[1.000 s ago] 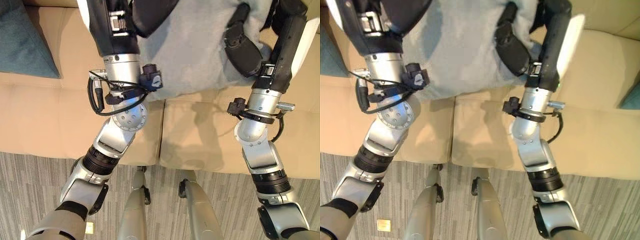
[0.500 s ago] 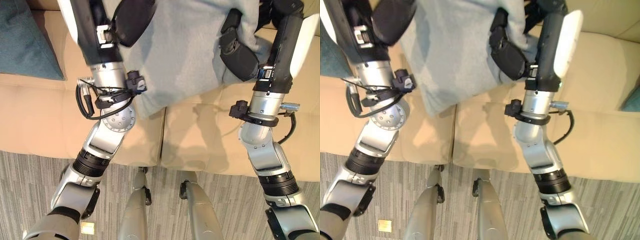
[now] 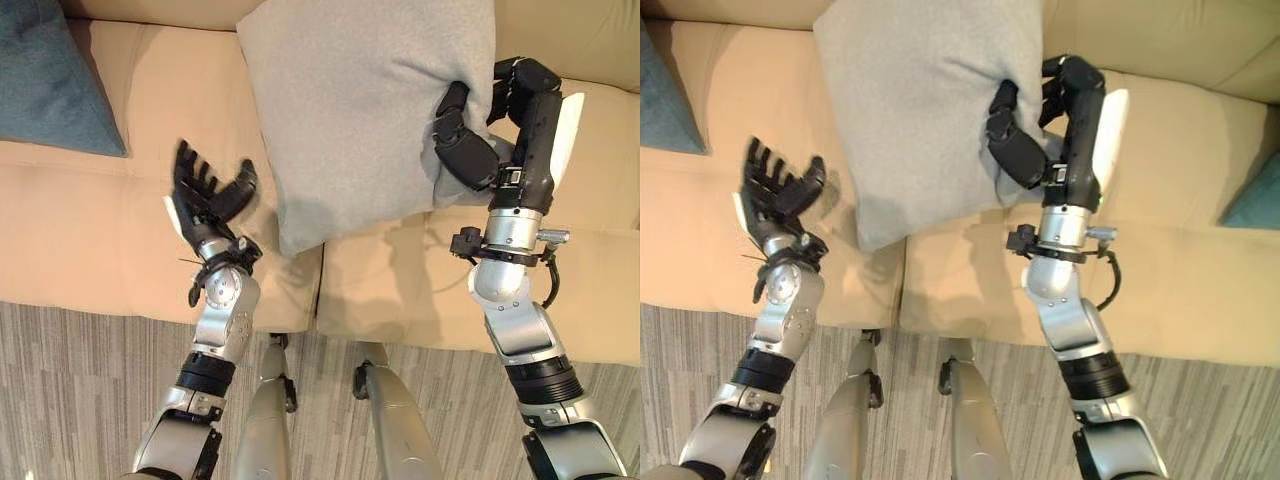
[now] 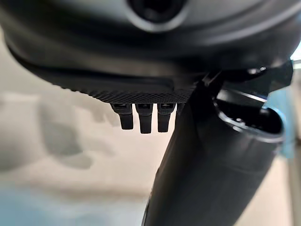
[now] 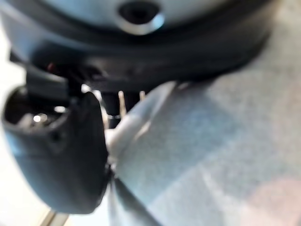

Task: Pick up all the scattered cushions and arrange them neatly on the sofa.

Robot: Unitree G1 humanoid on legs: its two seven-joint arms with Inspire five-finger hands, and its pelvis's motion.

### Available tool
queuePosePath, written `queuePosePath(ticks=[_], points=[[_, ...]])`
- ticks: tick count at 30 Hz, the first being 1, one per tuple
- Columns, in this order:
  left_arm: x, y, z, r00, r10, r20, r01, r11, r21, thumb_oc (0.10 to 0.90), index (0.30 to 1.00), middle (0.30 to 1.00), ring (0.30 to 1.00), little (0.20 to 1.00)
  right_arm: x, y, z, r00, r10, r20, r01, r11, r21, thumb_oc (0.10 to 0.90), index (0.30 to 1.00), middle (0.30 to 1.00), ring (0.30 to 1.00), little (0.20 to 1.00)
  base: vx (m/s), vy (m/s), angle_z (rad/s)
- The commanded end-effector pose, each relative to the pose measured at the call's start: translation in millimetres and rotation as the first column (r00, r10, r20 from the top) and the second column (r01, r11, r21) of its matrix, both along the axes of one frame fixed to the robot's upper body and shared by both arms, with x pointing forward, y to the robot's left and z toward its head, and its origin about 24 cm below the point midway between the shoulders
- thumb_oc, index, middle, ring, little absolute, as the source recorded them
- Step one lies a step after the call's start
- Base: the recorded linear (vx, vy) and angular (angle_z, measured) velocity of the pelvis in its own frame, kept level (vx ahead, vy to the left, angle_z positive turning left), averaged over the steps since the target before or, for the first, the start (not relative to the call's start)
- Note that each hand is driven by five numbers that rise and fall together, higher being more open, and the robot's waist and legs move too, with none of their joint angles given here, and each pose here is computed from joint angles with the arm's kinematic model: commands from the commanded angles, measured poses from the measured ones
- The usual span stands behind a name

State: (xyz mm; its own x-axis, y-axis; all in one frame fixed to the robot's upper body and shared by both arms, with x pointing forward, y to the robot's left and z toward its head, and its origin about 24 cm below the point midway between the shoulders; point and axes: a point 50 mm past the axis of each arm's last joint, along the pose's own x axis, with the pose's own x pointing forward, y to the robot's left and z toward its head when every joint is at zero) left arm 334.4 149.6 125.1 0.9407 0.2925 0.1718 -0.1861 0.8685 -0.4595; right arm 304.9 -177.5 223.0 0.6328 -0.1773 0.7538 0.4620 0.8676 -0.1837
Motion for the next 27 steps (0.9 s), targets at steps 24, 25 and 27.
queuePosePath(ticks=[24,25,27], points=[[-15,-63,65,0.852,-0.386,0.354,0.407,0.913,0.015,0.400,0.300,0.300,0.300,0.300,-18,17,18,0.971,0.156,0.179,-0.180,0.976,0.125,0.400,0.300,0.300,0.300,0.300,0.00,0.000,-0.02],[-21,-64,69,0.832,-0.399,0.385,0.418,0.908,0.037,0.400,0.300,0.300,0.300,0.300,-21,16,13,0.971,0.160,0.175,-0.186,0.972,0.144,0.400,0.300,0.300,0.300,0.300,0.00,0.000,0.00],[-32,-67,72,0.806,-0.422,0.416,0.433,0.898,0.073,0.400,0.300,0.300,0.300,0.300,-26,15,3,0.972,0.175,0.160,-0.202,0.965,0.169,0.400,0.300,0.300,0.300,0.300,0.00,0.000,0.00]])
